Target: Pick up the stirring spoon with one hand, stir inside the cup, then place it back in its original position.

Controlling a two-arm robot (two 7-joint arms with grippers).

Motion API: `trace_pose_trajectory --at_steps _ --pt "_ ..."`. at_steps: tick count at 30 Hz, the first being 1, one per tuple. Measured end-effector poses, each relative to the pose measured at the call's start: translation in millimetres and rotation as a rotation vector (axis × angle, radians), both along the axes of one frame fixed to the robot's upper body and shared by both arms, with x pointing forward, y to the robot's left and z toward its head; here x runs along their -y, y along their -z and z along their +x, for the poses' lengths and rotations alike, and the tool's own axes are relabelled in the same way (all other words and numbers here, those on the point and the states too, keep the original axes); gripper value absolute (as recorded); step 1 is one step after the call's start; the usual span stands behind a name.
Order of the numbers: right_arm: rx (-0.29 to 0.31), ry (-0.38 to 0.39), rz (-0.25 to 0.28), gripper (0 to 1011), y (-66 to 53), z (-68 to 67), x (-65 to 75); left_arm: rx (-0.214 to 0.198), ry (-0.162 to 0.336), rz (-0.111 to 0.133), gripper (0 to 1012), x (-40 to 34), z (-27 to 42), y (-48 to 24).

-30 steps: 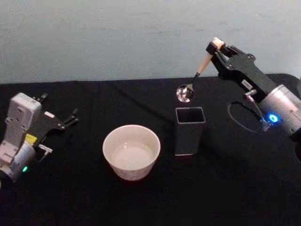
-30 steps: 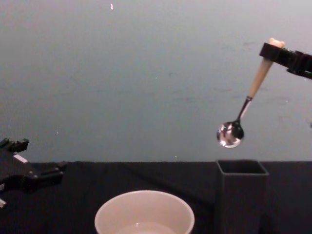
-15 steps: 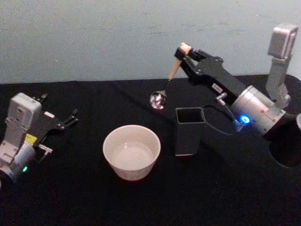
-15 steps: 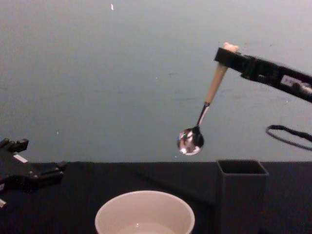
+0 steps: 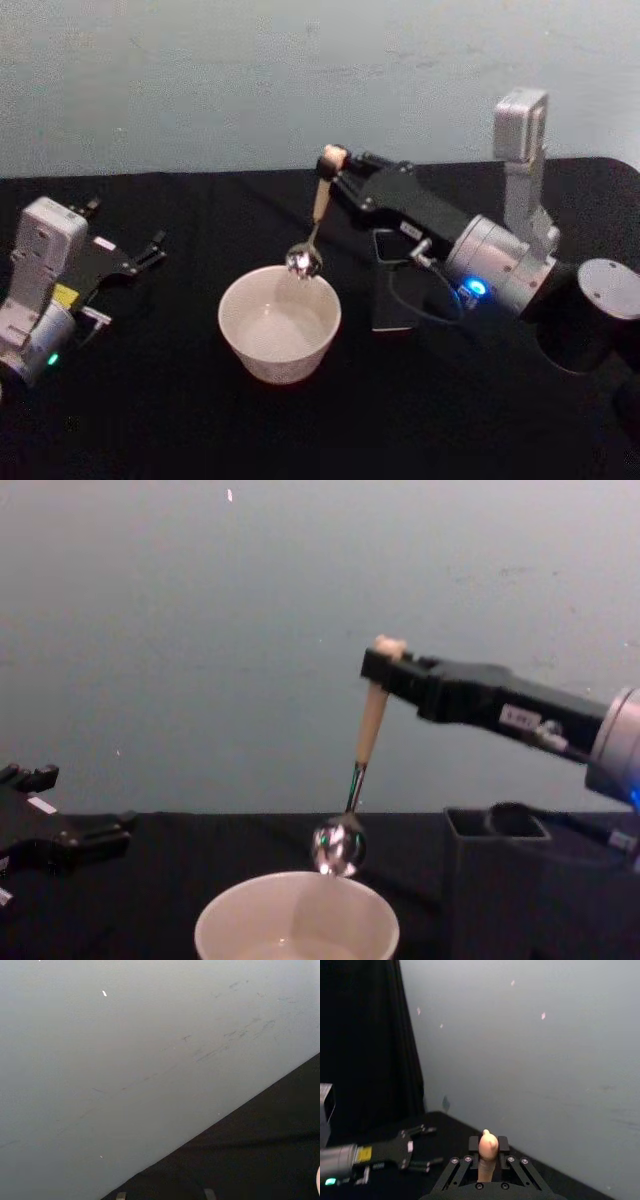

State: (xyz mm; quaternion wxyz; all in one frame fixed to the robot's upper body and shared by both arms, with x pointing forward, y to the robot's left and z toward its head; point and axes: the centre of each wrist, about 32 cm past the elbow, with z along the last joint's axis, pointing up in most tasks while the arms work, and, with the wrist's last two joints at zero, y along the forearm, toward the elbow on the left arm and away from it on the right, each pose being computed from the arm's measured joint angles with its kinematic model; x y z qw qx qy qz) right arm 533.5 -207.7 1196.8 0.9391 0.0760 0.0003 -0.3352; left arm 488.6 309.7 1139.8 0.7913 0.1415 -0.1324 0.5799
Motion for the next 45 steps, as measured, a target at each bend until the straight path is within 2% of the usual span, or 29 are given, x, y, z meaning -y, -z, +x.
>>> trace_pose_trajectory --at_steps 8,16,21,31,37,45 --pt "0.002 -0.055 -0.073 224 11.0 -4.3 -5.4 0.0 0.0 0.0 1001 0.0 0.0 0.0" --pt "-0.008 -0.107 -0.121 224 20.0 -9.2 -10.4 0.0 0.0 0.0 1001 0.0 0.0 0.0" --pt "-0.025 -0.139 -0.135 224 25.6 -11.6 -16.0 0.0 0.0 0.0 1001 0.0 0.0 0.0" --pt "-0.04 -0.189 -0.145 224 29.3 -13.1 -28.0 0.0 0.0 0.0 1001 0.0 0.0 0.0" --pt "-0.048 -0.192 -0.146 224 30.9 -10.6 -35.4 0.0 0.0 0.0 1001 0.0 0.0 0.0" --pt "-0.049 -0.16 -0.151 224 34.7 -0.2 -44.6 0.0 0.0 0.0 1001 0.0 0.0 0.0"
